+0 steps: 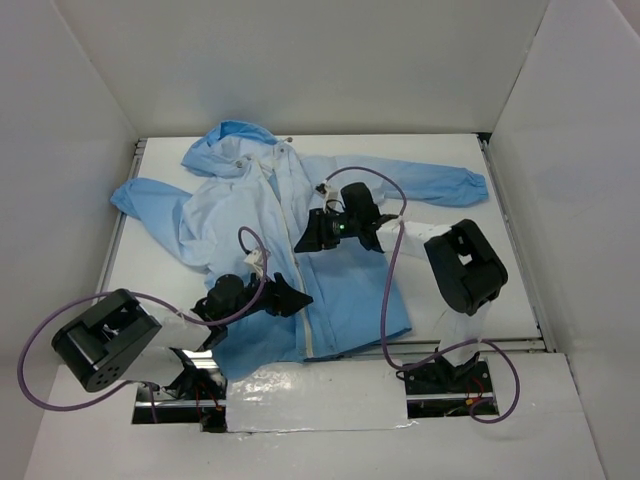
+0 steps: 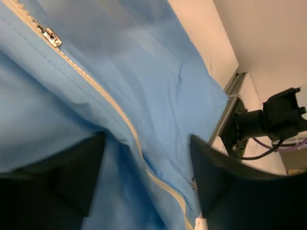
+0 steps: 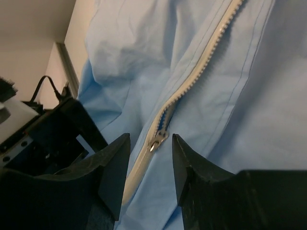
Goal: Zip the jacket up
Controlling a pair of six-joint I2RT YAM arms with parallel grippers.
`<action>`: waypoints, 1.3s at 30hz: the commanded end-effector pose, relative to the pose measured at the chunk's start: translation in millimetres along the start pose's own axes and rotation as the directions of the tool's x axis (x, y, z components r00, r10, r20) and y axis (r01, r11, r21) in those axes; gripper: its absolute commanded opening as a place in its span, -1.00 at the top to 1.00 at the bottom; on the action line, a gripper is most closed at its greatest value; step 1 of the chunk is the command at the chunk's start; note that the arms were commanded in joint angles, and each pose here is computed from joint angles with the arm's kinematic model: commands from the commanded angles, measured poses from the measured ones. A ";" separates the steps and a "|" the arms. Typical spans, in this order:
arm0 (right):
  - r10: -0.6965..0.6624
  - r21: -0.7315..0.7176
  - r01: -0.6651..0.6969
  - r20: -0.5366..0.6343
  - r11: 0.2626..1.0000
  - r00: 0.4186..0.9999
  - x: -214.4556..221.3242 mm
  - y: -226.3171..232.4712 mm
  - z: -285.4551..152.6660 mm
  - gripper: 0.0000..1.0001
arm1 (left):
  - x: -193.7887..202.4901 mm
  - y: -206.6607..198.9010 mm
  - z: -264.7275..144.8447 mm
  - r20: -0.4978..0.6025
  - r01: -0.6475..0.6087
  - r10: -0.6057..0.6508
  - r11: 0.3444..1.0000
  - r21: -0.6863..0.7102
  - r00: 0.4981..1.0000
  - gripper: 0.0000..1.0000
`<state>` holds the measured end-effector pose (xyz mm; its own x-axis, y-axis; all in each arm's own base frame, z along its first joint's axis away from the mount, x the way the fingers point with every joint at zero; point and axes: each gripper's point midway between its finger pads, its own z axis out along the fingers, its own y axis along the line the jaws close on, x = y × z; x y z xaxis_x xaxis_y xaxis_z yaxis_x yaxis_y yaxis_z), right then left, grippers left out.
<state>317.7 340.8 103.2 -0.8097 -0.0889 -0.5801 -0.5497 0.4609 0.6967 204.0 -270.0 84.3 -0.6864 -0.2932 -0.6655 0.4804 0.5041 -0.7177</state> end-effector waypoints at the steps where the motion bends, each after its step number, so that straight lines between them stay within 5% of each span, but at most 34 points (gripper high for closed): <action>1: -0.076 -0.138 0.087 0.084 0.987 0.994 -14.9 36.0 -11.1 0.04 | -9.3 -2.0 -1.7 0.051 0.046 -0.045 0.999 -0.016 0.998 -0.77; 2: -0.078 -0.130 0.091 0.104 0.987 0.991 -17.6 38.9 -15.2 0.04 | -17.8 1.3 -1.3 0.088 0.054 -0.050 0.997 -0.048 0.995 -0.99; 8: -0.019 -0.016 0.024 0.234 1.000 0.972 -20.2 34.5 -42.3 0.04 | -49.8 30.7 7.7 0.143 0.069 -0.026 0.951 -0.302 0.989 -0.97; 12: 0.035 0.089 -0.069 0.335 0.994 0.942 -25.6 24.3 -65.0 0.04 | -69.5 40.4 27.1 0.143 0.039 0.017 0.923 -0.382 0.990 -0.75; 17: 0.002 0.121 -0.050 0.373 0.991 0.928 -30.0 40.2 -91.5 0.03 | -48.7 65.2 50.2 0.051 0.051 -0.032 0.898 -0.437 0.998 -0.30; 23: -0.048 0.144 -0.008 0.386 0.990 0.921 -34.0 56.9 -115.7 0.01 | -33.3 79.2 49.3 0.005 0.080 -0.090 0.857 -0.509 0.996 -0.61; 26: -0.059 0.129 0.009 0.393 0.992 0.917 -36.2 66.9 -122.1 0.01 | -39.4 80.3 42.6 0.000 0.059 -0.071 0.821 -0.568 0.997 -0.60; 30: -0.056 0.102 0.015 0.410 0.995 0.911 -37.6 75.2 -126.7 -0.01 | -31.9 88.2 36.9 -0.034 0.034 -0.068 0.791 -0.610 0.997 -0.06; 31: -0.056 0.098 0.017 0.410 0.995 0.910 -37.6 76.6 -126.7 -0.02 | -28.7 91.2 37.7 -0.042 0.030 -0.071 0.788 -0.615 0.997 0.41; 32: -0.054 0.092 0.018 0.403 0.996 0.914 -36.5 76.5 -125.2 -0.02 | -26.0 91.5 39.6 -0.049 0.029 -0.075 0.794 -0.608 0.996 0.56; 34: -0.050 0.093 0.015 0.384 0.996 0.922 -33.3 73.2 -121.3 -0.04 | -23.4 92.0 41.2 -0.059 0.024 -0.074 0.799 -0.601 0.995 0.58; 37: -0.046 0.047 0.031 0.340 0.998 0.939 -26.6 73.6 -111.1 -0.06 | -29.8 89.9 44.0 -0.049 0.012 -0.050 0.810 -0.587 0.998 1.00; 39: -0.054 0.020 0.051 0.322 0.999 0.945 -16.6 70.4 -105.4 -0.09 | -36.9 84.9 43.8 -0.025 0.008 -0.026 0.827 -0.562 0.999 1.00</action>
<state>276.7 276.1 208.9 -0.6790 0.2066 -0.7045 -0.5295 0.5269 0.6648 286.9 -249.4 28.0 -0.7432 -0.2895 -0.6032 0.0463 0.8771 -0.4780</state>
